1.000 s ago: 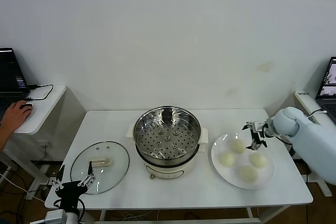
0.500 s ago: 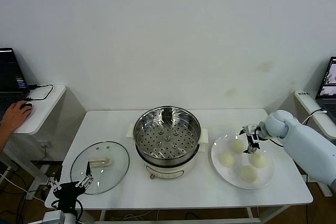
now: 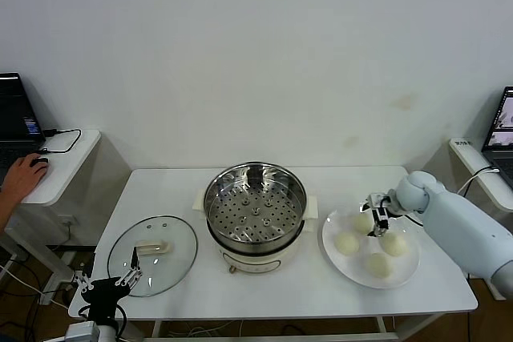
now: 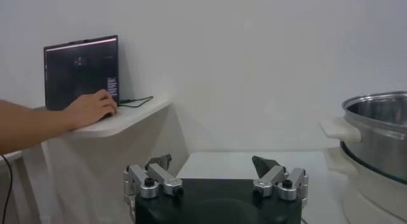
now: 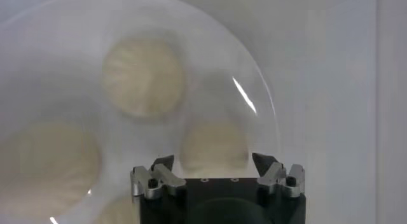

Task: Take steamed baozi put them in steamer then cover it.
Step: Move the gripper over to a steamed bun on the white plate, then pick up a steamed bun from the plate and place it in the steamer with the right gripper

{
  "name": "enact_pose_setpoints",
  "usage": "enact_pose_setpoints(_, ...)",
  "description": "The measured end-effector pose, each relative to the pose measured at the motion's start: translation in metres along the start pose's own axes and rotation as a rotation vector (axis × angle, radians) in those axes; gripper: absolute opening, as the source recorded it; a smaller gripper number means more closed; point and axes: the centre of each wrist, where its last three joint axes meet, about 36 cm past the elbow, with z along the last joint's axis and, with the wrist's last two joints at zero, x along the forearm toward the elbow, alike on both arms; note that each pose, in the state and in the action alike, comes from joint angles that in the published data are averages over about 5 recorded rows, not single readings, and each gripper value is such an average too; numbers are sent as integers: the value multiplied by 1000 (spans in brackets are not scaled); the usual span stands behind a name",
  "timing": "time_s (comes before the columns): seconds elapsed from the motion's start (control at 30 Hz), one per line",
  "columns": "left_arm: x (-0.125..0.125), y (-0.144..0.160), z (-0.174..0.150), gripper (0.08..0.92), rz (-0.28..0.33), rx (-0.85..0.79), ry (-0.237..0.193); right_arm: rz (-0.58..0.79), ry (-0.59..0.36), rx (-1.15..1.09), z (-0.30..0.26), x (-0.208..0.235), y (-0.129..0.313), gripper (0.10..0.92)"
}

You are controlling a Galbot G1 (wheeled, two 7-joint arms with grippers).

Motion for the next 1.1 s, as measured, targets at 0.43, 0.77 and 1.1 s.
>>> enact_pose_setpoints(0.43,1,0,0,823,0,1,-2,-18,9,25,-5,3,-6,558)
enact_pose_setpoints(0.77,0,1,-3,823,5,-6,-9,-13,-3,43,-8,33,-14,551)
enact_pose_setpoints(1.1,2,-1,-8,823,25,-9,-20,54,-58,70,-20,118,-40,560)
